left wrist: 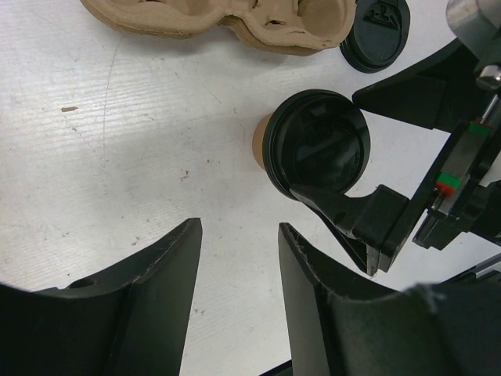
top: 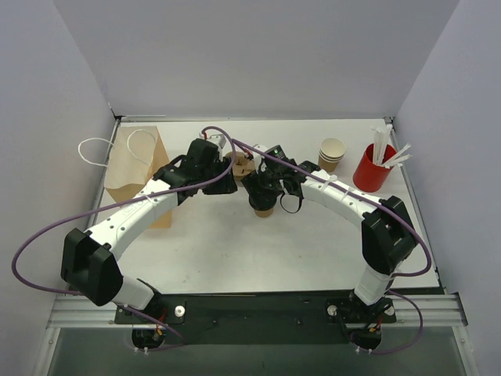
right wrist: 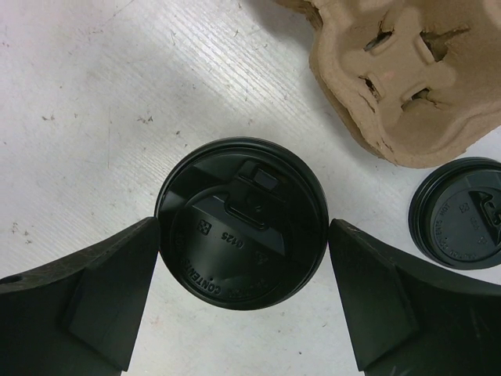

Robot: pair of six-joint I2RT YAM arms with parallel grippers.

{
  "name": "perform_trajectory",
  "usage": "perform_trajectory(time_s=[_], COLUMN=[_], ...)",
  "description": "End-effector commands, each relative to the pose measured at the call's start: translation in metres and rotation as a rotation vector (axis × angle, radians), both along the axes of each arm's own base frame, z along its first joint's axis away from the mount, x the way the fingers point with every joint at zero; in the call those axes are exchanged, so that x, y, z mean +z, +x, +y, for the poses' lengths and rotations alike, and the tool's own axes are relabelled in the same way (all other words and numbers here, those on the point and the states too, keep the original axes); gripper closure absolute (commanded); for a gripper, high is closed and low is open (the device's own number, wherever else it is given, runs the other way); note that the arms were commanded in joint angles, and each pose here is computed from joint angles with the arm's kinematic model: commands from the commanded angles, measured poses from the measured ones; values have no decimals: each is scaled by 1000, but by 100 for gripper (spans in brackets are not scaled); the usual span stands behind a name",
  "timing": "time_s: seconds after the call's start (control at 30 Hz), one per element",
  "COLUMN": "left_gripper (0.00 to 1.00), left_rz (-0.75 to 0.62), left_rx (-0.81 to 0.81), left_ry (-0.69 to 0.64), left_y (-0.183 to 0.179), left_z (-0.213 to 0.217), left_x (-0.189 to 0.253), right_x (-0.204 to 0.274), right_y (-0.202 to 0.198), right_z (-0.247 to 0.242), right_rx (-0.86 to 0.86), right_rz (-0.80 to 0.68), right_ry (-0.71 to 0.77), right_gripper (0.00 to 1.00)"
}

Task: Pack the takeout coffee

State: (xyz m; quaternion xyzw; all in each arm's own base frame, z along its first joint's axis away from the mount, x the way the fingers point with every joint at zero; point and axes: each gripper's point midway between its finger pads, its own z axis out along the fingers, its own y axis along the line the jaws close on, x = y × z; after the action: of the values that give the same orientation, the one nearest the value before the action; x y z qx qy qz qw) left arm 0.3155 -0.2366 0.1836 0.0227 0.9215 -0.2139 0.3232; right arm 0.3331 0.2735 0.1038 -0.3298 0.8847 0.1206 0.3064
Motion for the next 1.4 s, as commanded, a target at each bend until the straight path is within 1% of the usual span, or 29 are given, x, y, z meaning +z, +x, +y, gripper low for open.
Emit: perform_trajectory(time_s=[0.0,0.23,0.47,0.73,1.03,1.37], left_gripper=[46,46,46,46,46,46], left_rz=[-55,-56,-53,-52,-56,-54], left_rx=[-13,-10,-13,-14,-9,-13], left_ry=[-43,-39,-41,-44,-42,-42], left_y=[4,4,4,3,3,4], left_z=[-5,-3,-5,-5,-4,-5], left_x=[18,18,17,17,19,19], right_x=[-13,2,9,22,25,22], right_y=[-9,-3,-5,3,0,1], right_z=[-14,-13,-16,-20,-6,-2], right_rx=[-42,-93,-90,-130,-68,-57], right_rz=[34,12,-4,-52,-38,-27], right_ry=[-49,13,25,24,54,53], right_gripper=[17,17,14,13,12,12])
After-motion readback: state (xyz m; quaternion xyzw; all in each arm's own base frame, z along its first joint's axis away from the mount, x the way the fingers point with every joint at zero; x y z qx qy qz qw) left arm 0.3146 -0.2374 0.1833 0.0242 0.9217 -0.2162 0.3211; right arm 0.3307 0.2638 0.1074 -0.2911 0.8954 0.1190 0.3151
